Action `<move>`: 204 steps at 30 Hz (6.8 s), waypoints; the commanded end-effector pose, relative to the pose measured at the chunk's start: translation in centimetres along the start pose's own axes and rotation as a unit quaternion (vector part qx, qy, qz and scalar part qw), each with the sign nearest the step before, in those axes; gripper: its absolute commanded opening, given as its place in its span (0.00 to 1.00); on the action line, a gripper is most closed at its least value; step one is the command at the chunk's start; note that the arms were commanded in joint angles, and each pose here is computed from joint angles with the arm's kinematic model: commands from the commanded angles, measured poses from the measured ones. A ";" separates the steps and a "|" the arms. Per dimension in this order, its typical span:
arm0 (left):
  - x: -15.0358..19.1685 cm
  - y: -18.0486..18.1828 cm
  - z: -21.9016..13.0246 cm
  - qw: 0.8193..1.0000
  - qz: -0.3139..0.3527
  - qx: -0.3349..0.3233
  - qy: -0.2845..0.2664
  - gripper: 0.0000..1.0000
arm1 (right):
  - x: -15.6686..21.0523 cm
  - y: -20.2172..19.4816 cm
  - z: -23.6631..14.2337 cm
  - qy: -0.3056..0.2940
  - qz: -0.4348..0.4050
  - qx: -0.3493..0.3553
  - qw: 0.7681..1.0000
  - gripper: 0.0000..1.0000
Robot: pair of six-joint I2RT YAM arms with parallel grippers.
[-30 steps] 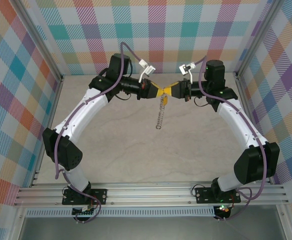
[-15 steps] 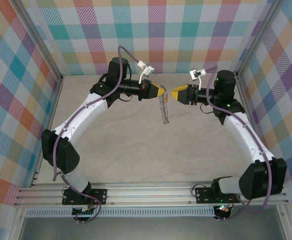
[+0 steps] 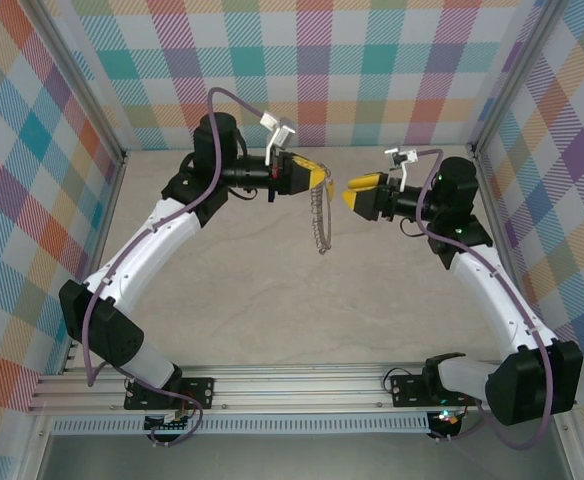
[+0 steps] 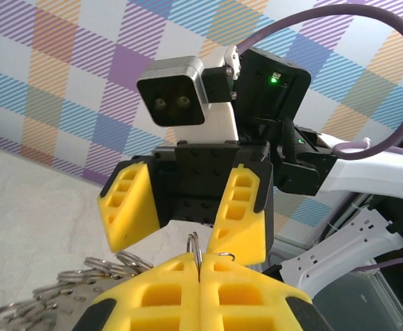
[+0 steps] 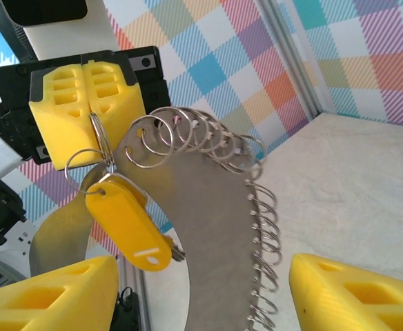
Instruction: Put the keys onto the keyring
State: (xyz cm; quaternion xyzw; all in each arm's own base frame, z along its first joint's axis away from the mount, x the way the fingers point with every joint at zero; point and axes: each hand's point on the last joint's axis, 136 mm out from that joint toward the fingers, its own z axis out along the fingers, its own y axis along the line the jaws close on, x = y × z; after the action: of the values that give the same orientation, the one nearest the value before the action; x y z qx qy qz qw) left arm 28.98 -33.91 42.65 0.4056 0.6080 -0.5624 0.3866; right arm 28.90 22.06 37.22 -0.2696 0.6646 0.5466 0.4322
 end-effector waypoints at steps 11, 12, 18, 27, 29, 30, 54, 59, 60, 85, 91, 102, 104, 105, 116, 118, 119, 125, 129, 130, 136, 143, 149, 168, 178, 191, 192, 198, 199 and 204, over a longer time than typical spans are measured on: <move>-0.7 -3.2 0.9 0.998 0.026 0.055 0.008 0.00 | -0.9 4.6 1.7 0.019 -0.064 -0.078 0.995 0.54; -0.7 -3.1 1.0 0.998 0.025 0.054 0.008 0.00 | -0.8 4.7 1.7 0.021 -0.063 -0.080 0.995 0.48; -0.9 -3.1 1.0 0.998 0.027 0.049 0.005 0.00 | 0.5 5.3 1.4 0.036 -0.056 -0.094 0.993 0.41; -1.1 -3.1 1.0 0.998 0.029 0.048 0.002 0.00 | 1.4 5.2 1.0 0.036 -0.051 -0.084 0.994 0.25; -1.2 -3.1 0.9 0.998 0.030 0.046 0.001 0.00 | 1.3 5.2 1.0 0.036 -0.050 -0.084 0.995 0.14; -1.3 -3.2 0.9 0.998 0.031 0.045 0.000 0.00 | 1.3 5.2 1.0 0.036 -0.050 -0.086 0.994 0.10; -1.9 -2.7 0.8 0.997 0.010 -0.005 -0.082 0.00 | 2.2 4.0 4.1 0.053 -0.026 -0.078 0.995 0.00; -1.9 -2.4 0.4 0.993 -0.008 -0.013 -0.117 0.00 | 2.7 2.4 4.7 0.053 0.002 -0.063 0.997 0.00; -2.0 -2.3 0.4 0.992 -0.013 -0.016 -0.125 0.00 | 2.7 2.3 4.8 0.051 0.005 -0.062 0.997 0.00; -2.1 -0.8 -0.2 0.982 -0.037 -0.049 -0.180 0.00 | 0.0 4.3 -2.0 -0.085 -0.011 0.103 0.991 0.46; -2.0 -1.0 -0.2 0.982 -0.040 -0.040 -0.181 0.00 | -3.5 3.6 -1.9 -0.137 -0.028 0.124 0.982 0.41; -2.2 -1.7 -0.3 0.983 -0.037 -0.032 -0.179 0.00 | -5.4 2.0 0.7 -0.133 -0.025 0.099 0.986 0.31; -2.2 -1.7 -0.4 0.983 -0.036 -0.033 -0.180 0.00 | -5.2 2.3 1.3 -0.122 -0.020 0.078 0.989 0.29; -2.3 -1.7 -0.4 0.982 -0.035 -0.034 -0.181 0.00 | -5.2 2.4 1.5 -0.118 -0.018 0.068 0.991 0.28; -2.4 -1.3 -0.2 0.982 -0.037 -0.037 -0.181 0.00 | -3.3 4.2 1.2 -0.107 -0.003 0.031 0.994 0.26; -2.4 -1.3 -0.2 0.982 -0.037 -0.037 -0.181 0.00 | -3.2 4.1 1.2 -0.107 -0.001 0.033 0.994 0.26; -2.4 -1.3 -0.2 0.982 -0.038 -0.037 -0.181 0.00 | -3.2 4.0 1.2 -0.108 0.000 0.033 0.994 0.26; -2.5 -1.4 -0.1 0.982 -0.038 -0.034 -0.179 0.00 | -3.4 3.3 1.7 -0.110 0.000 0.035 0.993 0.25; -2.4 -1.2 -0.1 0.983 -0.039 -0.035 -0.178 0.00 | -4.0 3.1 2.0 -0.113 -0.002 0.035 0.993 0.24; -2.5 -1.2 -0.1 0.983 -0.039 -0.034 -0.178 0.00 | -4.1 3.1 2.1 -0.113 -0.002 0.032 0.993 0.24; -2.4 -1.3 0.1 0.983 -0.039 -0.033 -0.177 0.00 | -4.4 3.3 2.4 -0.115 -0.002 0.022 0.993 0.25; -2.2 -1.1 0.1 0.983 -0.041 -0.034 -0.176 0.00 | -4.7 3.9 2.0 -0.124 -0.008 0.020 0.992 0.26; -2.1 -1.1 0.2 0.983 -0.043 -0.032 -0.174 0.00 | -4.8 3.4 2.2 -0.127 -0.005 0.024 0.992 0.25; -1.7 -1.2 0.5 0.984 -0.045 -0.026 -0.169 0.00 | -5.6 3.0 2.9 -0.132 -0.002 0.018 0.991 0.22; -1.6 -1.3 0.5 0.985 -0.045 -0.026 -0.166 0.00 | -5.0 3.0 3.5 -0.113 -0.006 0.000 0.994 0.00; -1.6 -1.4 0.4 0.985 -0.043 -0.029 -0.166 0.00 | -4.6 3.3 3.2 -0.107 -0.014 -0.002 0.994 0.00; -1.6 -1.4 0.4 0.985 -0.044 -0.029 -0.166 0.00 | -4.6 3.3 3.1 -0.107 -0.014 0.000 0.994 0.00; -1.7 -1.3 0.4 0.984 -0.043 -0.034 -0.167 0.00 | -4.6 3.2 2.9 -0.110 -0.015 0.002 0.994 0.00; -1.7 -1.4 0.3 0.984 -0.043 -0.034 -0.167 0.00 | -4.6 3.2 2.8 -0.109 -0.016 0.001 0.994 0.00; -1.6 -1.1 0.3 0.984 -0.045 -0.040 -0.167 0.00 | -4.5 3.3 2.6 -0.109 -0.020 0.002 0.994 0.00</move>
State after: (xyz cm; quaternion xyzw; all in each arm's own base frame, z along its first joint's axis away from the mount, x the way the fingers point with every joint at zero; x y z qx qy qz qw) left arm 30.56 -34.24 42.51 0.2323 0.6057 -0.6055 0.4611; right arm 30.17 24.92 41.67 -0.1966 0.6254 0.5632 0.5030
